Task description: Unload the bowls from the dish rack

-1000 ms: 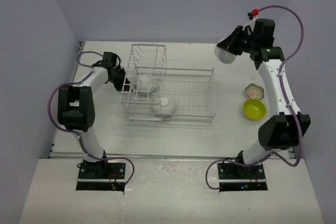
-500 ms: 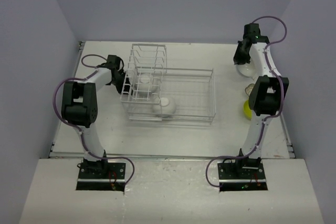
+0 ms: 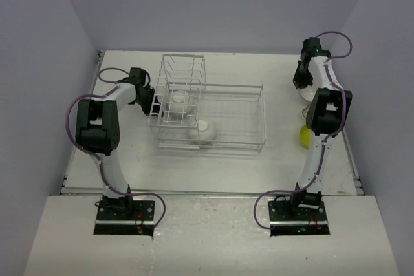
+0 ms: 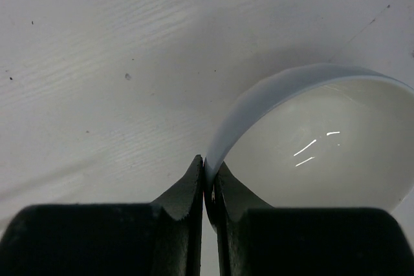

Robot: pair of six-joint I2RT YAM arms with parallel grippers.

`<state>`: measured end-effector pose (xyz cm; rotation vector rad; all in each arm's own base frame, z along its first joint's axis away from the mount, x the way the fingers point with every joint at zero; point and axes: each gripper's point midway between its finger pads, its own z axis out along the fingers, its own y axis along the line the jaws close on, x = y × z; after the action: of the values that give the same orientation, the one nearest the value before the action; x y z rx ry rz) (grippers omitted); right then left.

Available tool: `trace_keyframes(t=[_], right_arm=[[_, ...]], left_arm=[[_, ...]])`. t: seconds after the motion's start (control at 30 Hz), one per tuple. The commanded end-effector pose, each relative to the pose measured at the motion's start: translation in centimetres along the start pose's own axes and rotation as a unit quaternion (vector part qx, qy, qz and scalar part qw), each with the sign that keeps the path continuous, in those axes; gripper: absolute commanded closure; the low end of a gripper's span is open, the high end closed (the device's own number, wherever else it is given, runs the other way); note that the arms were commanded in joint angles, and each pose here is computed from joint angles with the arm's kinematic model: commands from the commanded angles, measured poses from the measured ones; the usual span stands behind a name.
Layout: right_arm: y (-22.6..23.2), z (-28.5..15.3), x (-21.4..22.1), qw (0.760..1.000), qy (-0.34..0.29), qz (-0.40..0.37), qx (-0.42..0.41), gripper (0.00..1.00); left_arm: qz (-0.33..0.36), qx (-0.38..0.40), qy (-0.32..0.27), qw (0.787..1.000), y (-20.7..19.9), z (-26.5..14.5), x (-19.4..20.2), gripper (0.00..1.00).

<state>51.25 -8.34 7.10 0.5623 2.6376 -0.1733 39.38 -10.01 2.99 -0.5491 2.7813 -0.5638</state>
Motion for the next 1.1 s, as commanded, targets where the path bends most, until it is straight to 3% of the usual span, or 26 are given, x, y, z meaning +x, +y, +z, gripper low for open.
trace_keyframes(t=[0.0, 0.13, 0.43, 0.6, 0.8, 0.93, 1.07], right_arm=[[-0.1, -1.1, -2.0, 0.999, -0.028, -0.009, 0.012, 1.0], [-0.1, -0.2, -1.2, 1.0, -0.016, -0.011, 0.016, 1.0], [0.3, -0.2, 0.3, 1.0, 0.001, -0.013, 0.009, 0.98], [0.9, -1.3, 0.0, 1.0, -0.013, -0.015, -0.003, 0.77], [1.3, -3.4, -1.0, 0.999, -0.03, -0.009, -0.017, 0.61], [1.3, -6.5, -2.4, 0.998, -0.06, -0.002, -0.027, 0.43], [1.6, -10.8, -3.3, 0.995, -0.094, 0.0, -0.038, 0.37]], left_arm=[[0.003, 0.023, -0.024, 0.999, -0.9, -0.9, -2.2, 1.0], [-0.004, 0.026, -0.028, 0.999, -0.6, -0.9, -2.7, 0.95], [-0.009, 0.033, -0.025, 0.999, -0.8, -0.6, -3.0, 0.94], [-0.012, 0.033, -0.031, 0.999, -1.0, -0.8, -3.5, 0.88], [-0.016, 0.036, -0.033, 0.999, -1.0, -0.9, -3.5, 0.83], [-0.015, 0.034, -0.034, 0.999, -0.9, -1.0, -3.3, 0.83], [-0.019, 0.027, -0.031, 0.999, -0.2, -0.9, -2.7, 0.83]])
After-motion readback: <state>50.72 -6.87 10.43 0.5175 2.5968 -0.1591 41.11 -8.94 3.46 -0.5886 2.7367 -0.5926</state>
